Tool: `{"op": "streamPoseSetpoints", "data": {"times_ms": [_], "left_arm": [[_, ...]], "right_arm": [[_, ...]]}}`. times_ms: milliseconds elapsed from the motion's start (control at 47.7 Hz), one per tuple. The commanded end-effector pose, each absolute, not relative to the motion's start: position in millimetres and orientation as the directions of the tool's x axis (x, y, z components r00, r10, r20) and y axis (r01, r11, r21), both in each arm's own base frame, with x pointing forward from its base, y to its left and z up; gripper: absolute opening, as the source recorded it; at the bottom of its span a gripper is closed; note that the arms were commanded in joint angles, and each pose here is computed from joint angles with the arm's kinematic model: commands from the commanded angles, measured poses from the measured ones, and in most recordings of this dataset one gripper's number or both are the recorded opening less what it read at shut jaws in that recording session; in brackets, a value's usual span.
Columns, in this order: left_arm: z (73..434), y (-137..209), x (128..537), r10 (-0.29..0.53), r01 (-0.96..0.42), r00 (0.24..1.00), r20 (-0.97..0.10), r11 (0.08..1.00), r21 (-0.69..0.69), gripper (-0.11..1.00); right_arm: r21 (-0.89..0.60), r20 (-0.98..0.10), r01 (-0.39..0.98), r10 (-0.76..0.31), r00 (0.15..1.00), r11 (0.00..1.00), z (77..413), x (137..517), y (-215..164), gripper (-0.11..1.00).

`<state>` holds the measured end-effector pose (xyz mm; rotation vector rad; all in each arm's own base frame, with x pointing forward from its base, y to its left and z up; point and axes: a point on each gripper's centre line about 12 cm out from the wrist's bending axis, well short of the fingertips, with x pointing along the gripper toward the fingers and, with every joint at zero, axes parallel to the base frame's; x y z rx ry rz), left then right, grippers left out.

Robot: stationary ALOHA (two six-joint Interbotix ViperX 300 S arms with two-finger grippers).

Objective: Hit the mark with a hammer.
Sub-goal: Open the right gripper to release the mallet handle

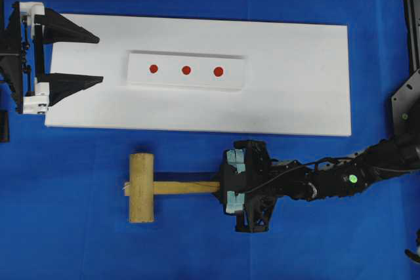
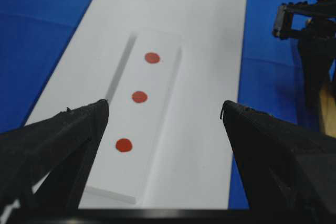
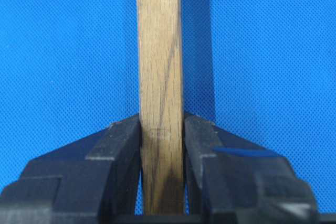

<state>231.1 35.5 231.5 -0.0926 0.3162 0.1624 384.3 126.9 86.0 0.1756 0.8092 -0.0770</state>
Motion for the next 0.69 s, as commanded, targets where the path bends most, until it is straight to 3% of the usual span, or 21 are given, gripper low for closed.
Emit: {"op": "streamPoseSetpoints", "data": {"times_ms": [0,63,126,377,524,671], "left_arm": [[237,36,232,0.148,-0.175,0.944,-0.296,0.982,-0.066,0.85],[237,36,232,0.148,-0.175,0.944,-0.296,0.982,-0.066,0.85],[237,36,232,0.147,-0.173,0.944,-0.296,0.983,-0.066,0.85],[236,36,232,0.148,-0.176,0.942,-0.301,0.982,-0.068,0.85],[237,36,233,0.147,-0.176,0.942,-0.301,0.982,-0.073,0.85],[237,36,232,0.148,-0.177,0.942,-0.302,0.981,-0.073,0.85]], "right_arm": [[0.138,-0.717,0.134,0.006,0.697,0.981,91,387,128,0.09],[0.138,-0.717,0.134,0.006,0.697,0.981,91,387,128,0.1],[0.139,-0.716,0.135,0.005,0.698,0.981,92,387,127,0.18],[0.147,-0.689,0.122,0.013,0.725,0.982,108,386,127,0.86],[0.162,-0.666,0.112,0.025,0.745,0.98,123,384,126,0.8],[0.166,-0.619,0.082,0.039,0.784,0.983,149,380,123,0.81]]}}
